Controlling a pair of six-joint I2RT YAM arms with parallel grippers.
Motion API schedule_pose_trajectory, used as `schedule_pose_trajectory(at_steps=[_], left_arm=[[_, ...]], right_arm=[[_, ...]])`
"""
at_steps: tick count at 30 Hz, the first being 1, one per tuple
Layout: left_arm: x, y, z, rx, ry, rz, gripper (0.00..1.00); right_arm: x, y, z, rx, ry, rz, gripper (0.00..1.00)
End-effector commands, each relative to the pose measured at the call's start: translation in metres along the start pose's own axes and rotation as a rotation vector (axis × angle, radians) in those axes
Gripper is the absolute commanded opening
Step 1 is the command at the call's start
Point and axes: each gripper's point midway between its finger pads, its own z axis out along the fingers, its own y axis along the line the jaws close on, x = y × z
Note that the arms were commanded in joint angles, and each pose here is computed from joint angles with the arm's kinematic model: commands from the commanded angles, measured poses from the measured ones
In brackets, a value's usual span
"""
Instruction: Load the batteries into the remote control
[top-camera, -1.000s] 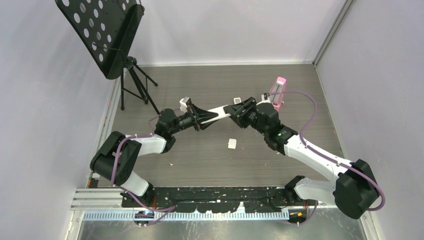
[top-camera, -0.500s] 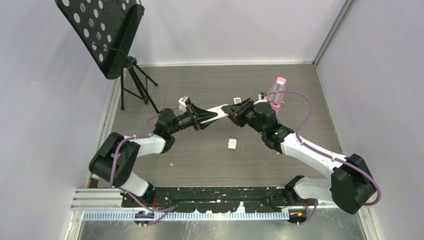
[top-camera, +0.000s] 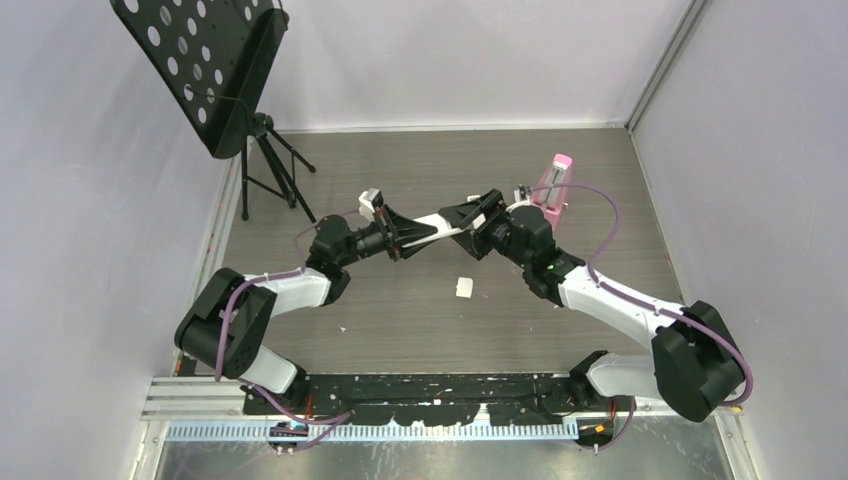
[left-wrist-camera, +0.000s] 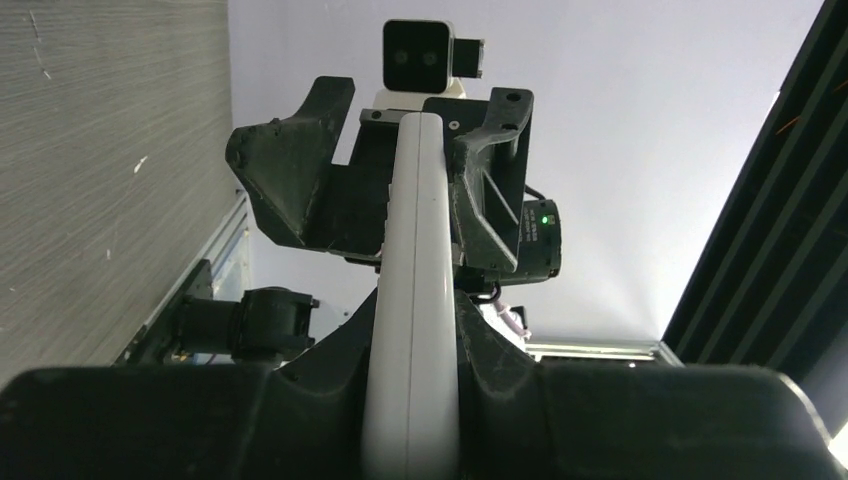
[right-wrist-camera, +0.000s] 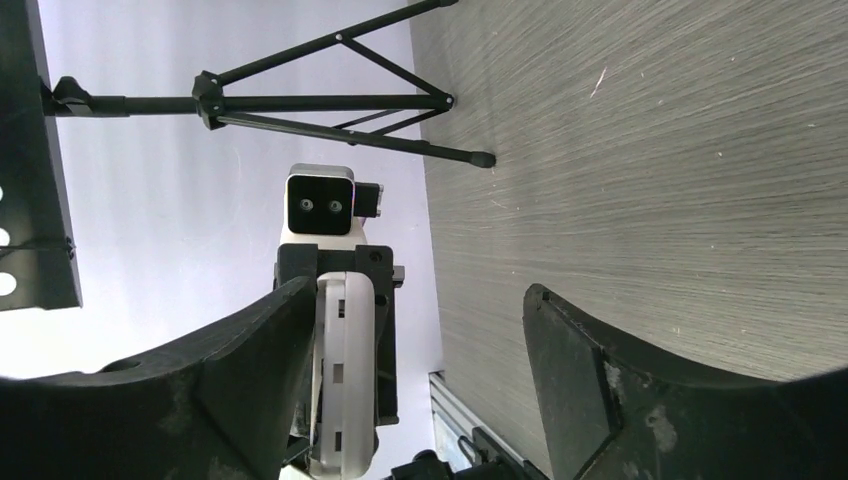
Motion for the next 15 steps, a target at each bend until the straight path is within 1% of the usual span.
schedule_pose_trajectory(at_steps=[1,5,8,10,13,15], left_arm=[[0.009,-0.021,0.001,0.050,0.044,0.140,0.00],[0.007,-0.014,0.001,0.041,0.052,0.171,0.00],[0.012,-0.014,0.002,0.047,0.089,0.223,0.00],[0.015,-0.013,0.002,0.048,0.119,0.254,0.00],[0.021,-0.014,-0.001,0.054,0.163,0.284,0.00],[0.026,-0.014,-0.003,0.050,0.202,0.309,0.00]], right_arm=[[-0.004,0.030,-0.016,-0.130,0.009,-0.070,0.82],[-0.003,0.044,-0.032,-0.214,0.015,-0.094,0.83],[-0.002,0.046,-0.040,-0.251,0.020,-0.112,0.83],[-0.003,0.044,-0.044,-0.251,0.027,-0.135,0.76],[0.000,0.027,-0.046,-0.183,0.078,-0.181,0.64],[0.000,0.020,-0.051,-0.165,0.096,-0.213,0.59]])
